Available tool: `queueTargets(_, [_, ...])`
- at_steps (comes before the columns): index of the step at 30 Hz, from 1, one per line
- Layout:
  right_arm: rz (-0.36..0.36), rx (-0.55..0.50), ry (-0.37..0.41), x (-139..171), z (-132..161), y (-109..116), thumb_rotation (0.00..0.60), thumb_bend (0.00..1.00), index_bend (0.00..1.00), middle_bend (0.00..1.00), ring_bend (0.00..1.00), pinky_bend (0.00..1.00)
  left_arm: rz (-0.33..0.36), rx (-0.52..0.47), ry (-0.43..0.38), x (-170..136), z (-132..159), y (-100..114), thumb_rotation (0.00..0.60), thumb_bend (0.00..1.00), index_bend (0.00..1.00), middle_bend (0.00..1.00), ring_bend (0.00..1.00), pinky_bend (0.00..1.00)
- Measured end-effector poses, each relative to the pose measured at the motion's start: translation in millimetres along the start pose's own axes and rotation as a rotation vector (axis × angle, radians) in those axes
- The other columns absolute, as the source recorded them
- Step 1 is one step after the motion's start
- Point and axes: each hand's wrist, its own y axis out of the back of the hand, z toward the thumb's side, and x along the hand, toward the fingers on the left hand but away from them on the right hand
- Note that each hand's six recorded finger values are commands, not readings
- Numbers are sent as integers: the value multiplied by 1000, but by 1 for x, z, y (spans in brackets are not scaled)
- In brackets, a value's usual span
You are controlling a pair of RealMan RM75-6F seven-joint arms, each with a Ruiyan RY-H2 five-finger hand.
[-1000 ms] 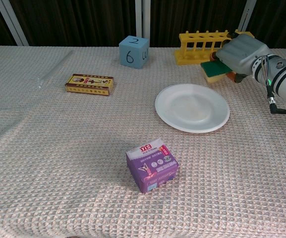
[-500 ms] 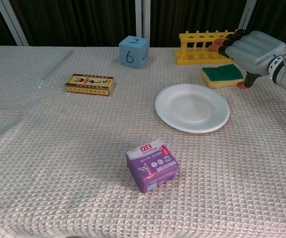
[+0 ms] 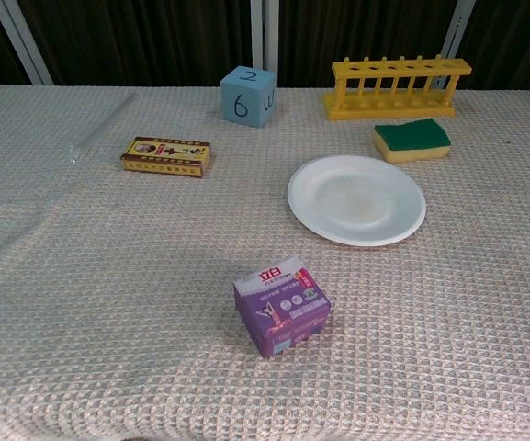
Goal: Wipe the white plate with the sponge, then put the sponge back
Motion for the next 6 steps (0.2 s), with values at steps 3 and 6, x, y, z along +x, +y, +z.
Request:
queueTargets(3, [37, -67, -19, 23, -10, -4, 600, 184, 0, 74, 0, 0, -1, -1, -3, 0, 3, -1, 600, 0, 184, 81, 83, 159])
queueTargets(6, [53, -126, -33, 39, -16, -7, 600, 185, 0, 73, 0, 0, 4, -1, -3, 0, 5, 1, 600, 0, 184, 81, 83, 159])
